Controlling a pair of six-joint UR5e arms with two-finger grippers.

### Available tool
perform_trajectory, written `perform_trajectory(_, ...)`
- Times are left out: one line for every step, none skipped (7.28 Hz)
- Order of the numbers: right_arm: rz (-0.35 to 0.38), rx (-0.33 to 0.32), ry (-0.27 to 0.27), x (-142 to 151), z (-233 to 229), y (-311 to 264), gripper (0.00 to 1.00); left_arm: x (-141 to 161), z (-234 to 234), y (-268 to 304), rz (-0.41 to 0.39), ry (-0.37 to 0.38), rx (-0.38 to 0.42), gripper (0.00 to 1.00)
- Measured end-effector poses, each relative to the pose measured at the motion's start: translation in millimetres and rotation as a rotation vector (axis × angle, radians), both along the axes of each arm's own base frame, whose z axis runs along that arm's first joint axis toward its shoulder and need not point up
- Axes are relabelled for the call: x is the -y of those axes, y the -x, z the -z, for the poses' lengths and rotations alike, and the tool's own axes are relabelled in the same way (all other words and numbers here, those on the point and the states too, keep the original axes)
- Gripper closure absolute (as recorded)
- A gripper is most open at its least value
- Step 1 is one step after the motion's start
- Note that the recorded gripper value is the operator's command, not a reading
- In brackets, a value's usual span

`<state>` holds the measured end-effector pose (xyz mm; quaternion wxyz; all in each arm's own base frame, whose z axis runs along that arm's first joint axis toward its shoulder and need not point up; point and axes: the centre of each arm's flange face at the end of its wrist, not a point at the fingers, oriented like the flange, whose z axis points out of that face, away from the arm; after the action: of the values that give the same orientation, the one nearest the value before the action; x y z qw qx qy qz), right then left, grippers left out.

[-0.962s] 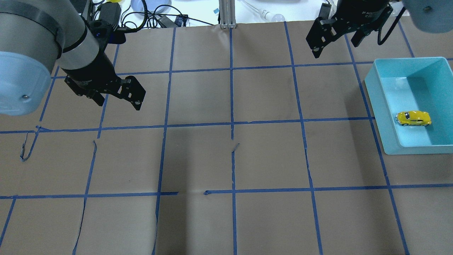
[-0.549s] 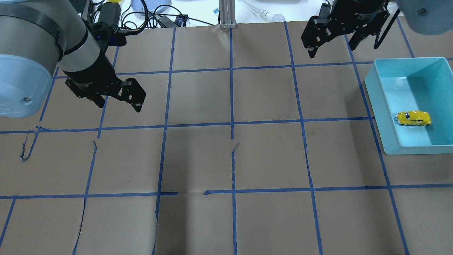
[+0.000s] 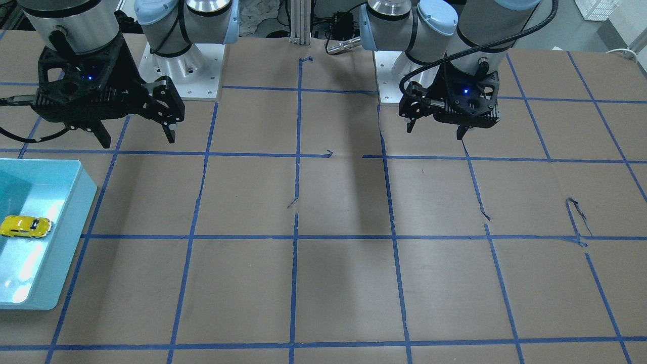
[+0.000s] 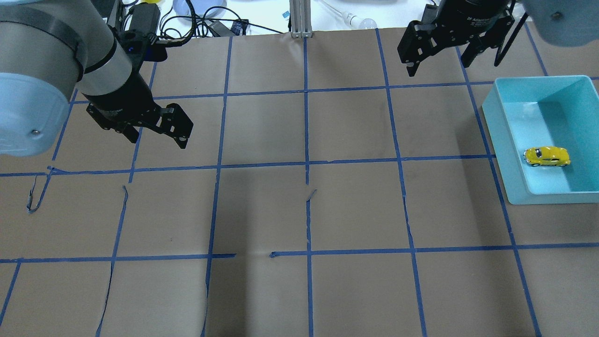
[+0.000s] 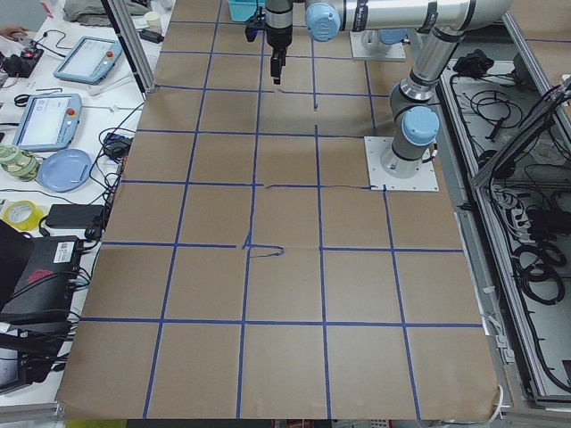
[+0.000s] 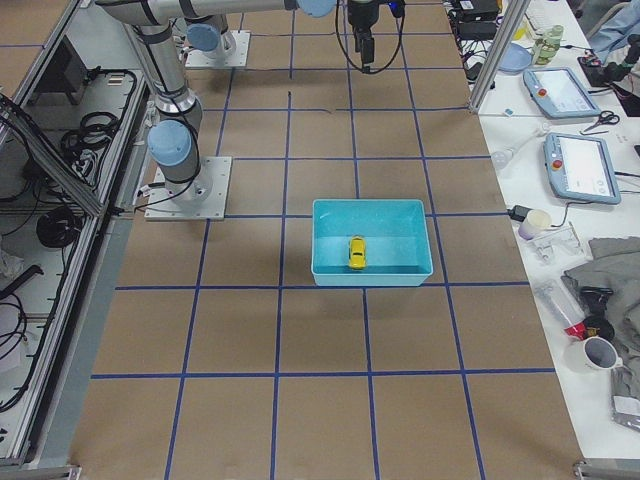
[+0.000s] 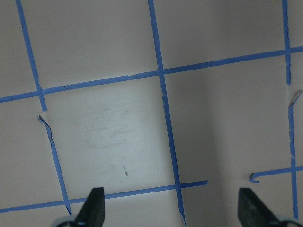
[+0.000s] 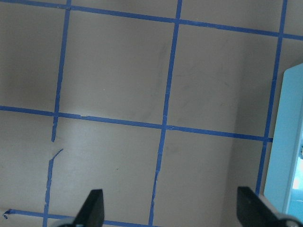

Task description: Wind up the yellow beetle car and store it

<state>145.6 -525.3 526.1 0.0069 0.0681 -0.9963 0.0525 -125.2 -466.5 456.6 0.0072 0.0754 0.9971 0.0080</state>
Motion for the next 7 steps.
perform_trajectory(-0.002,0.000,0.001,-0.3,-0.4,0.0,0.00,0.0,0.0,0.0,0.000,0.000,0.000,0.00)
perform_trajectory(-0.003,0.000,0.003,-1.0,-1.2,0.0,0.00,0.0,0.0,0.0,0.001,0.000,0.000,0.00)
perform_trajectory(-0.005,0.001,0.003,-1.9,-1.7,0.0,0.00,0.0,0.0,0.0,0.001,0.000,0.000,0.00)
perform_trajectory(-0.006,0.001,0.003,-2.5,-1.8,0.1,0.00,0.0,0.0,0.0,0.001,0.000,0.000,0.00)
perform_trajectory(-0.007,0.002,0.002,-2.6,-1.3,0.0,0.00,0.0,0.0,0.0,0.001,0.000,0.000,0.00)
perform_trajectory(-0.006,0.003,0.002,-2.7,-1.3,-0.1,0.00,0.1,0.1,0.0,0.002,0.000,0.000,0.00)
perform_trajectory(-0.006,0.003,0.001,-2.8,-1.0,-0.2,0.00,0.4,0.2,0.0,0.004,0.000,-0.001,0.00)
